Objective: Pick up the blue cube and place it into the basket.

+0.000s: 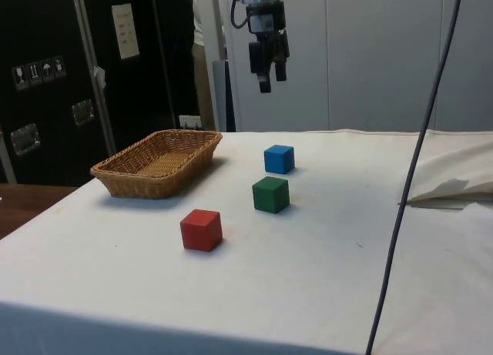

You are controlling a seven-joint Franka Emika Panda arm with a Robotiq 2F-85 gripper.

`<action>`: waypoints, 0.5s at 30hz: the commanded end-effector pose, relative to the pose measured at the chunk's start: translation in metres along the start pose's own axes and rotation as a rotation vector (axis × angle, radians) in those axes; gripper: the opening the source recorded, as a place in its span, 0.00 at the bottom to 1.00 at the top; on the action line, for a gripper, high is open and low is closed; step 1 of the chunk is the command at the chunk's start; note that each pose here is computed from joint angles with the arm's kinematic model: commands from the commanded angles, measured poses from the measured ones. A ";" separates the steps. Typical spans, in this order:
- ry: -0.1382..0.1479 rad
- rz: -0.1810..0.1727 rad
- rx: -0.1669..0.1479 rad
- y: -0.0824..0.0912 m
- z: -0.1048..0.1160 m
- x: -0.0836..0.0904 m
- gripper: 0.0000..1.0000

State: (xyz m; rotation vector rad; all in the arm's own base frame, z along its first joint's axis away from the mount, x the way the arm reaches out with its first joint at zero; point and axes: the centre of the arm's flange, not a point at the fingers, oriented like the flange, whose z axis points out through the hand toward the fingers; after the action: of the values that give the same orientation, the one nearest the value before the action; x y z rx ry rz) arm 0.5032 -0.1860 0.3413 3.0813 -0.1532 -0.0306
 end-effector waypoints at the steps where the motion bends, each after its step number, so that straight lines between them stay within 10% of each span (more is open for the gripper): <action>1: 0.003 -0.001 0.005 0.000 0.000 0.000 1.00; 15: -0.016 0.005 -0.011 0.000 0.031 0.001 1.00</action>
State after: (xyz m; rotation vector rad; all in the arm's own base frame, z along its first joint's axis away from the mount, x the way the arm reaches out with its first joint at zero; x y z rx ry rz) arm 0.5038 -0.1882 0.3103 3.0706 -0.1602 -0.0564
